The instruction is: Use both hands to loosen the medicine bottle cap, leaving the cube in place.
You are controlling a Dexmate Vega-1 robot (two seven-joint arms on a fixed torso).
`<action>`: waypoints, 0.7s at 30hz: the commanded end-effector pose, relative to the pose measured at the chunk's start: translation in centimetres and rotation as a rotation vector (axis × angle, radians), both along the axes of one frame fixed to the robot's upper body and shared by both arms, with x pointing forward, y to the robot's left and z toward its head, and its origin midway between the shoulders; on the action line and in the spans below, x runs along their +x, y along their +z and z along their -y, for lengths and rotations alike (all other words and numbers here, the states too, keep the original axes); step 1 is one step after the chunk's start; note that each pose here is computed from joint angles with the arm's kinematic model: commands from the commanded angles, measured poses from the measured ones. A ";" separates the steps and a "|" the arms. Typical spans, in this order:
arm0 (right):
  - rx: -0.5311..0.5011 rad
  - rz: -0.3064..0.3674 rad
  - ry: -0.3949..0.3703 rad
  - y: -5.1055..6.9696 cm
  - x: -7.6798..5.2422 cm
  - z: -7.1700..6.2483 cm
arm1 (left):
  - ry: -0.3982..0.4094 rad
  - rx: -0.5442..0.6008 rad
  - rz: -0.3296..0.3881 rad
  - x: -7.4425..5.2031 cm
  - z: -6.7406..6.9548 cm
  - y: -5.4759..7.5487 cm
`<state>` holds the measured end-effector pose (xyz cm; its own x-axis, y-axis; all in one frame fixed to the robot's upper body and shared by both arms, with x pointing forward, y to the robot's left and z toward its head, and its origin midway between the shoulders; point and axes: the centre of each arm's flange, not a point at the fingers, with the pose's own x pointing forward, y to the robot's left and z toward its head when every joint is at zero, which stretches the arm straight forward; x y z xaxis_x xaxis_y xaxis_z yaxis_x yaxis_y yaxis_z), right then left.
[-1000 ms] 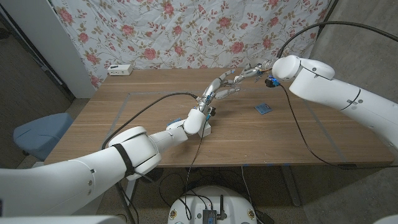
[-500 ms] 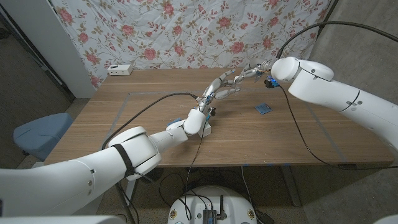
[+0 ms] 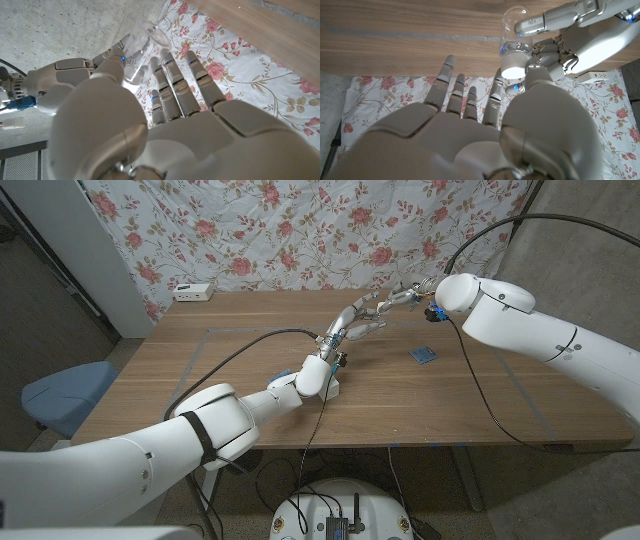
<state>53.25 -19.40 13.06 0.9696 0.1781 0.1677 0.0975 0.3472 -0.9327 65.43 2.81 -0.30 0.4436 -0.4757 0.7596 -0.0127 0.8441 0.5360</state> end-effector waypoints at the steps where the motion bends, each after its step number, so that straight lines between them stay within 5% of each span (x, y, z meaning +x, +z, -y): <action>1: 0.002 0.004 0.000 -0.1 0.0 -0.1 | 0.003 -0.002 -0.004 0.1 0.0 -0.1; 21: 0.023 0.007 0.010 -0.2 0.0 0.4 | 0.002 0.000 -0.003 0.0 0.0 -0.1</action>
<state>53.31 -19.50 12.88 0.9692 0.1833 0.1645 0.0906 0.3559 -0.9301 65.47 2.83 -0.43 0.4476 -0.4739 0.7583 -0.0124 0.8447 0.5352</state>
